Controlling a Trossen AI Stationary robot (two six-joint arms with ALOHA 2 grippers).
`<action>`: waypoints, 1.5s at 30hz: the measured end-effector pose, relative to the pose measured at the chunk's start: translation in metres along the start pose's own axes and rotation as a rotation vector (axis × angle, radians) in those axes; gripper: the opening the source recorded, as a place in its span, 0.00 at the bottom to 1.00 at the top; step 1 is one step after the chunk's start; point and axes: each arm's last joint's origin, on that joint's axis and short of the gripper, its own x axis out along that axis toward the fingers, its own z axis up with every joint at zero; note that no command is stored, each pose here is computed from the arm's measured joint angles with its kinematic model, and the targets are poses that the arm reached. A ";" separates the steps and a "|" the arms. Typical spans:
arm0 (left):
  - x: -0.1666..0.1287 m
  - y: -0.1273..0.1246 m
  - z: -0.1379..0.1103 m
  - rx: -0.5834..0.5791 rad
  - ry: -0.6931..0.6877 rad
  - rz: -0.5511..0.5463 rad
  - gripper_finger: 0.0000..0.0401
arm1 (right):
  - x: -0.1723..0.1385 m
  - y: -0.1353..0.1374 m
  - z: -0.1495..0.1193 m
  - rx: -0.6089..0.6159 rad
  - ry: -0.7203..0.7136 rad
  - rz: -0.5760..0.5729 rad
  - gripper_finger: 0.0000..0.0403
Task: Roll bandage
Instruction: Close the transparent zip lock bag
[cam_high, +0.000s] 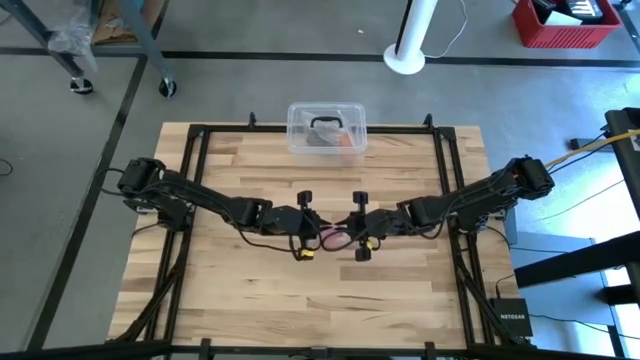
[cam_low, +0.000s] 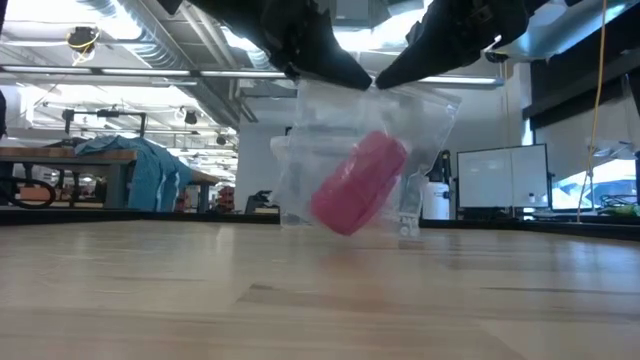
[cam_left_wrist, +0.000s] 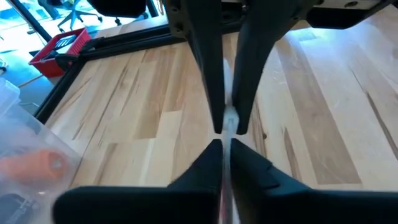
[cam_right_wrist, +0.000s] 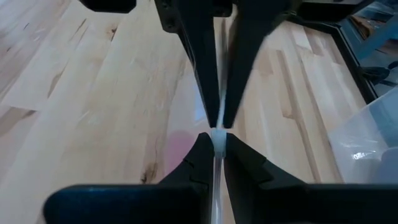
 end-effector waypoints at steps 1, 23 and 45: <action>0.000 0.000 0.000 0.000 0.000 0.000 0.02 | 0.000 0.000 0.000 0.000 0.000 0.000 0.08; 0.000 -0.001 0.000 -0.011 0.001 -0.001 0.00 | -0.059 -0.020 0.002 0.091 -0.163 0.037 0.45; -0.002 -0.005 0.009 0.008 -0.086 -0.031 0.00 | -0.014 -0.001 -0.040 0.063 -0.360 0.027 0.35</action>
